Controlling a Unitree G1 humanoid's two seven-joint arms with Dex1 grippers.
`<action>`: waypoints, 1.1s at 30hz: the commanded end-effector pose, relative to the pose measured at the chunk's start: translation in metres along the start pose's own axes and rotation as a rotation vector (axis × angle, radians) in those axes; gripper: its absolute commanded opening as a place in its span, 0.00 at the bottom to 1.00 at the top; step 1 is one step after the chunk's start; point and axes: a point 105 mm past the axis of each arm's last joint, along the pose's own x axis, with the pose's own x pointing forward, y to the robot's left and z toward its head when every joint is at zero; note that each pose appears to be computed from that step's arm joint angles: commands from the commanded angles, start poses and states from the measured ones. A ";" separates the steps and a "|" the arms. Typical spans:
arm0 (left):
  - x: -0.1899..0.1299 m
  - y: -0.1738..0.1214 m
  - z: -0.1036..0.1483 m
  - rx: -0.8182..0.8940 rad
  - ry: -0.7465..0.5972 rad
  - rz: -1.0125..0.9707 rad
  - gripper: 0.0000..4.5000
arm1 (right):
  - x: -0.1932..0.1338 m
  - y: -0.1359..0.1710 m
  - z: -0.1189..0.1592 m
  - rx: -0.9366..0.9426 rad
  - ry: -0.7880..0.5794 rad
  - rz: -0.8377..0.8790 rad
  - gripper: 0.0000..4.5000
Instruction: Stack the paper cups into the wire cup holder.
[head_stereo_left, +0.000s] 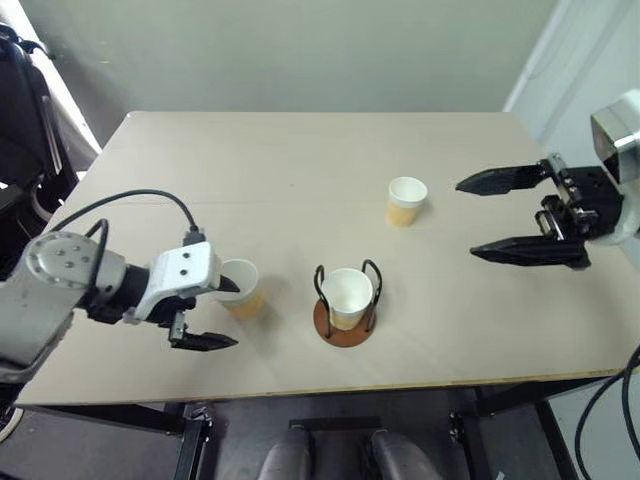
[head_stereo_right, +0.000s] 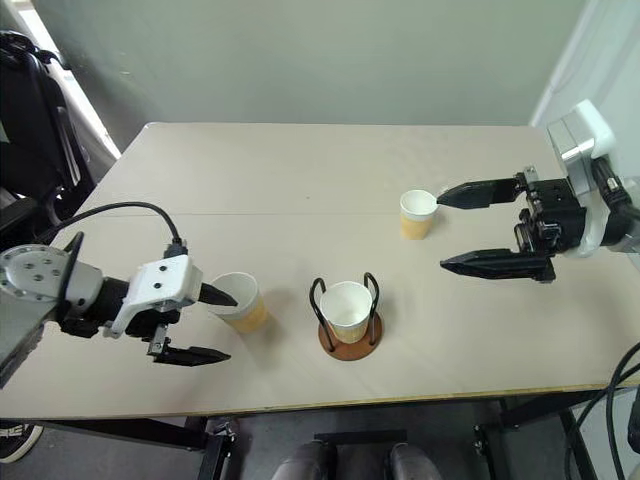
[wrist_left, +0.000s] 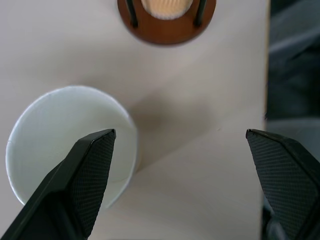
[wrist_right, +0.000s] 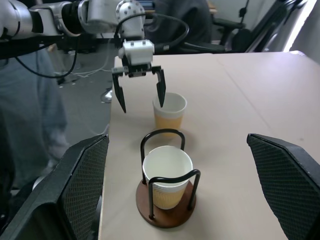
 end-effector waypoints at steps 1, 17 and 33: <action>0.003 0.006 0.007 0.048 -0.003 0.015 1.00 | -0.004 0.006 0.011 -0.055 0.008 -0.029 1.00; 0.003 0.003 0.021 0.077 -0.069 -0.057 0.01 | -0.013 0.013 0.013 -0.043 -0.004 -0.076 1.00; -0.057 0.030 0.175 0.520 -0.536 -0.180 0.01 | -0.011 0.025 0.018 -0.026 -0.056 -0.068 1.00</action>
